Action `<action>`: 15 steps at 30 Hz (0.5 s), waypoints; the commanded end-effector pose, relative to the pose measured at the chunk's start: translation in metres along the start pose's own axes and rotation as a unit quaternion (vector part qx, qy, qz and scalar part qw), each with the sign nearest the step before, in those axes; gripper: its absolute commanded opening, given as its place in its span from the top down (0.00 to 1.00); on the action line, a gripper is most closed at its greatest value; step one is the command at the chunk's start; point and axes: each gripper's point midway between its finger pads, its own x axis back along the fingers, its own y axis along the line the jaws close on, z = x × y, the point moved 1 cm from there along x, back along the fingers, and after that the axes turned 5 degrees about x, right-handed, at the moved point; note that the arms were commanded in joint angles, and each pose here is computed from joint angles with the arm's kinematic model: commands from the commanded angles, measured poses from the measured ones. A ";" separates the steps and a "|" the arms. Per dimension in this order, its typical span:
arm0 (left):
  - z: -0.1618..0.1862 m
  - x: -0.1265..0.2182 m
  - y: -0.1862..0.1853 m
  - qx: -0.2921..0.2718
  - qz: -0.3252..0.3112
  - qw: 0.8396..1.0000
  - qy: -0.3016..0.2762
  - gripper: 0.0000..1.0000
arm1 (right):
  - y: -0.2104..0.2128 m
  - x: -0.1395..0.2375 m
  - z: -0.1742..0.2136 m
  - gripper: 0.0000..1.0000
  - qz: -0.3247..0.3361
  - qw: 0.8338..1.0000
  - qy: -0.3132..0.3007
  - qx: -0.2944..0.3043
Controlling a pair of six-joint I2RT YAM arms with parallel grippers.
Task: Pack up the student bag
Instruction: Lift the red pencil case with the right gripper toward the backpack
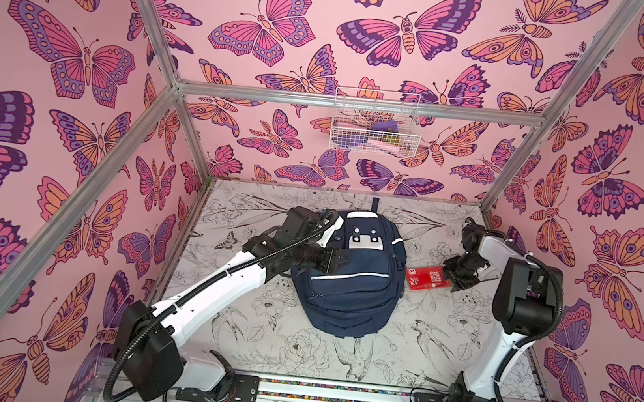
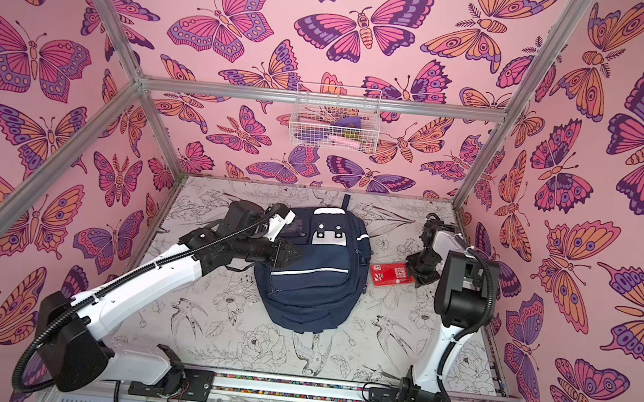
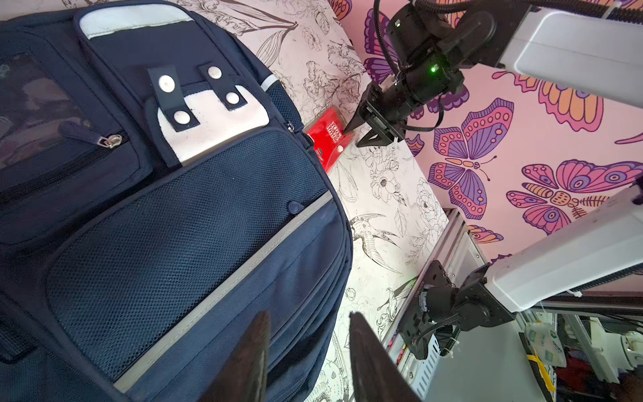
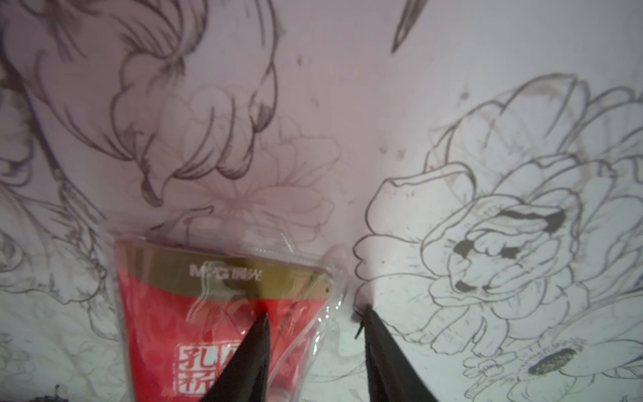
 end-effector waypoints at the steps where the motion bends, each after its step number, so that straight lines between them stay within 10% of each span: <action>1: -0.001 0.007 -0.002 -0.011 0.012 1.000 -0.006 0.60 | -0.002 -0.007 0.002 0.56 0.033 0.999 0.002 0.000; 15: -0.009 0.008 -0.008 -0.001 0.031 0.999 -0.010 0.60 | 0.007 0.005 -0.003 1.00 0.001 0.999 -0.029 0.021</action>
